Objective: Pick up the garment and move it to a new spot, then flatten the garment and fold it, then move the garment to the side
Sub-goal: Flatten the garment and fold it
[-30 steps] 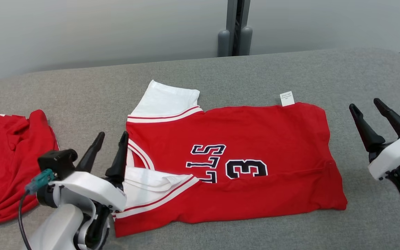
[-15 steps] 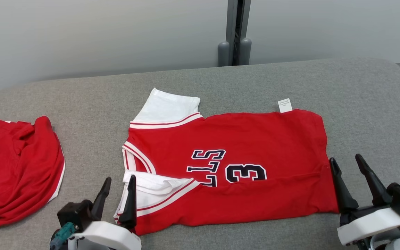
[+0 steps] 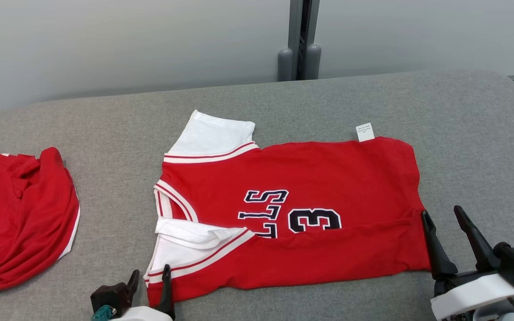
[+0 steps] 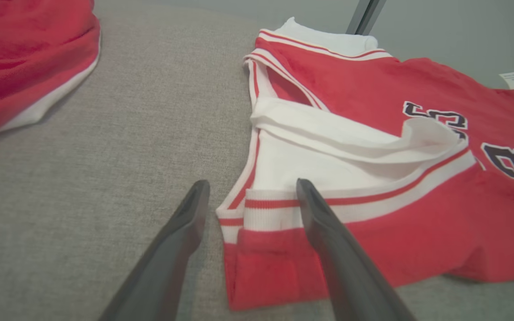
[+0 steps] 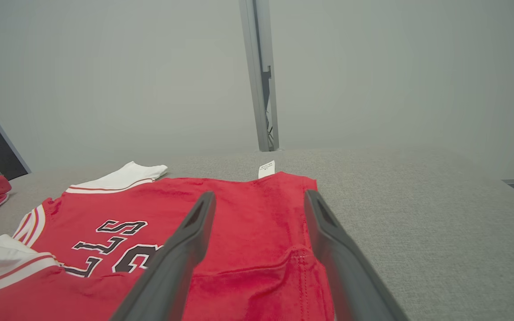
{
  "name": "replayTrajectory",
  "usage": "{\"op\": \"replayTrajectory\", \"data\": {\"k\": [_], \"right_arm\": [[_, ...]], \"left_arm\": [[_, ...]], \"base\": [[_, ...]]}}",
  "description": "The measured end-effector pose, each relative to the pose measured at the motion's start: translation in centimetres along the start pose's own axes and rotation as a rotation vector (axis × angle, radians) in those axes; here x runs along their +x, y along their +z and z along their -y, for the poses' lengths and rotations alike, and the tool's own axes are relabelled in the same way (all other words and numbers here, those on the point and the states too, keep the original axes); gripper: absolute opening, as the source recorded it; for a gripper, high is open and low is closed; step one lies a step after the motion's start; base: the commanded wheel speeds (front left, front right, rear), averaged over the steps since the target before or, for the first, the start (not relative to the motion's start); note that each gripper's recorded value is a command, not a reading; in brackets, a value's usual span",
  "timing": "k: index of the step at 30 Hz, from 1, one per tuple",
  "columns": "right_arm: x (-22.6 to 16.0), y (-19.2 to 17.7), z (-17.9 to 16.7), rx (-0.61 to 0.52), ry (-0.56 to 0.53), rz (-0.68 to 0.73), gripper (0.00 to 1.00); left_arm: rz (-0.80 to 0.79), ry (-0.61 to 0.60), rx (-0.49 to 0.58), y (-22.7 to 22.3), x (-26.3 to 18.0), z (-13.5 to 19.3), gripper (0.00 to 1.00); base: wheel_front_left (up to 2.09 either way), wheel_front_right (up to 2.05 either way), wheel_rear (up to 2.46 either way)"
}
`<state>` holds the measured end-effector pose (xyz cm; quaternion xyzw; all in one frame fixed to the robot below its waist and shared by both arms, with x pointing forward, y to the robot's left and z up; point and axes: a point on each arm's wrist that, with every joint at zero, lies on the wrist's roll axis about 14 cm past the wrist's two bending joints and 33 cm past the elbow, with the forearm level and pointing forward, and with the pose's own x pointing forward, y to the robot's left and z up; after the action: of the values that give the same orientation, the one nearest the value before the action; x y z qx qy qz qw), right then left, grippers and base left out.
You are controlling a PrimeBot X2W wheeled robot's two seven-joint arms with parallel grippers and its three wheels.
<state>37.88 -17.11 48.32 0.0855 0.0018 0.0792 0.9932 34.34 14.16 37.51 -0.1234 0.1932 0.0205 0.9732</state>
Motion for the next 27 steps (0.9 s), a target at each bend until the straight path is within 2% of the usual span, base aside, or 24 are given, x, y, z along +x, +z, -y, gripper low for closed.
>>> {"op": "replayTrajectory", "data": {"k": [7,11,12,13,14,15,19,27], "right_arm": [[-0.1,-0.1,0.1,0.000,-0.004,-0.005,1.00],[-0.2,-0.2,0.3,0.000,-0.008,-0.007,1.00],[-0.2,-0.2,0.3,0.000,-0.010,-0.007,1.00],[-0.2,-0.3,0.4,0.000,-0.012,-0.009,1.00],[-0.2,-0.3,0.4,-0.001,-0.013,-0.010,1.00],[-0.2,-0.4,0.5,-0.001,-0.015,-0.012,1.00],[-0.2,-0.5,0.7,-0.001,-0.021,-0.017,1.00],[-0.4,-2.0,1.5,-0.004,-0.051,-0.062,1.00]], "left_arm": [[-0.062,0.045,-0.014,-1.7,0.2,-0.8,1.00],[-0.075,0.014,-0.018,-2.0,0.6,-0.2,1.00],[-0.080,0.008,-0.020,-2.1,0.7,-0.1,0.97],[-0.083,0.003,-0.022,-2.1,0.7,0.0,0.67],[-0.084,-0.008,-0.024,-2.1,0.8,0.3,0.29],[-0.084,-0.017,-0.030,-2.1,0.9,0.5,0.00],[-0.077,-0.035,-0.035,-1.8,1.1,0.9,0.00],[0.025,-0.052,0.033,1.4,1.5,0.6,0.00]], "base": [[0.00,0.00,0.00],[0.00,0.00,0.00],[0.00,0.00,0.00],[0.00,0.00,0.00],[0.00,0.00,0.00],[0.00,0.00,0.00],[0.00,0.00,0.00],[0.00,0.00,0.00]]}}
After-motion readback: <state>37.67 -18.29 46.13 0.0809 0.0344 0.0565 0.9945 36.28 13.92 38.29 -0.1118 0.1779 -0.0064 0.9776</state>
